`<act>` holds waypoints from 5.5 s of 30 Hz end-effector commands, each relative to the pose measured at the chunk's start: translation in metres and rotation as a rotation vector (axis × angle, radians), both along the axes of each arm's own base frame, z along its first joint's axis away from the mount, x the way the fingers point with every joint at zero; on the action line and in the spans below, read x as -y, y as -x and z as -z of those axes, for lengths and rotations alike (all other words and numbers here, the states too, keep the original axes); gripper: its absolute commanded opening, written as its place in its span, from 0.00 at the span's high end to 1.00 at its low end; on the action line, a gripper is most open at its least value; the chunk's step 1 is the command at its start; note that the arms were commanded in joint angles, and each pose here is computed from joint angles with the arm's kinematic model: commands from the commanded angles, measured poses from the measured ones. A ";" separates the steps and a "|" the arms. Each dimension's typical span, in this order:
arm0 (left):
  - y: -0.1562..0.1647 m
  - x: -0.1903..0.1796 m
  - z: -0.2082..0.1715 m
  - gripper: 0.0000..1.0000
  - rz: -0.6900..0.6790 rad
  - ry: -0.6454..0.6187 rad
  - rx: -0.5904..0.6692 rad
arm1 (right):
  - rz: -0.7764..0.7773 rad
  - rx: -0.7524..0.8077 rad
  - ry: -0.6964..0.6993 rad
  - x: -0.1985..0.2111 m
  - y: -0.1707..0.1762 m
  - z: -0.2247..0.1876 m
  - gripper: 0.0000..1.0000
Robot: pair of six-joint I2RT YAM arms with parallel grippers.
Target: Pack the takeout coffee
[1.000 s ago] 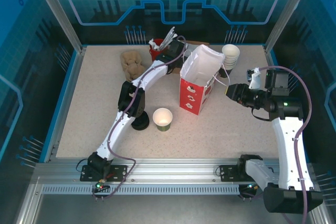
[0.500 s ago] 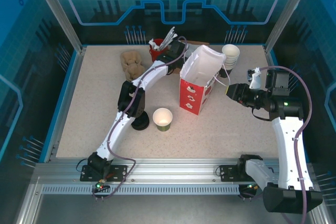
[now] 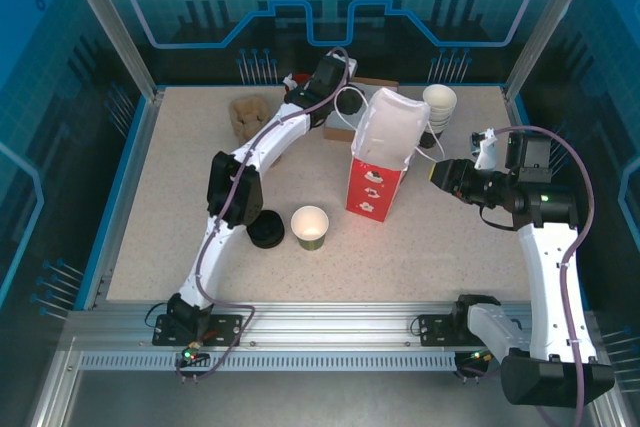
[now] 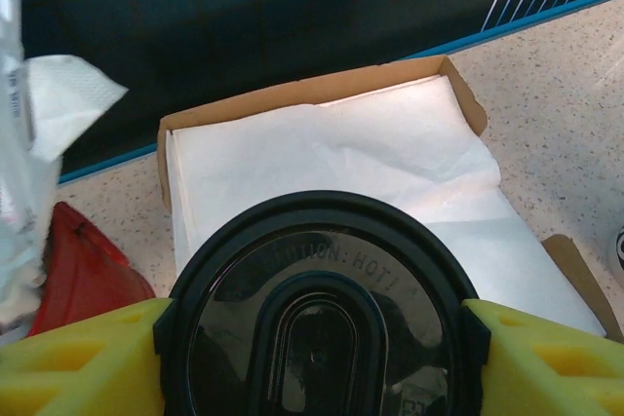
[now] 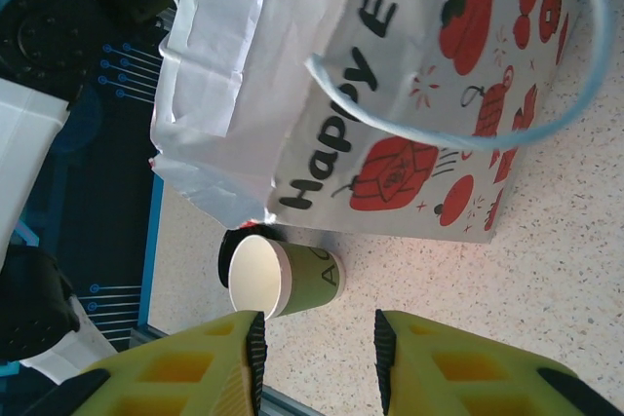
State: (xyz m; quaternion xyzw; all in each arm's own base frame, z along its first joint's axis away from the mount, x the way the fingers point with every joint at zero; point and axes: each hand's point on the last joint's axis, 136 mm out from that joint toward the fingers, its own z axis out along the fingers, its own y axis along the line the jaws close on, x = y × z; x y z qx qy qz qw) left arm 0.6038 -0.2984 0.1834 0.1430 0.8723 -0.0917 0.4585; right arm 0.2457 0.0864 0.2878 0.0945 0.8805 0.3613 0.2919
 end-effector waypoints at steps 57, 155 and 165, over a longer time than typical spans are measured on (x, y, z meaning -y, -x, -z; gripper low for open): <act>0.351 -0.082 -0.017 0.30 0.179 0.069 -0.005 | -0.132 -0.032 -0.123 -0.051 0.035 0.008 0.60; 0.336 -0.101 0.036 0.15 0.123 0.398 -0.526 | -0.230 -0.155 -0.001 -0.212 0.031 0.130 0.43; 0.338 -0.095 0.059 0.24 0.148 0.392 -0.598 | -0.248 -0.158 0.004 -0.224 0.024 0.134 0.38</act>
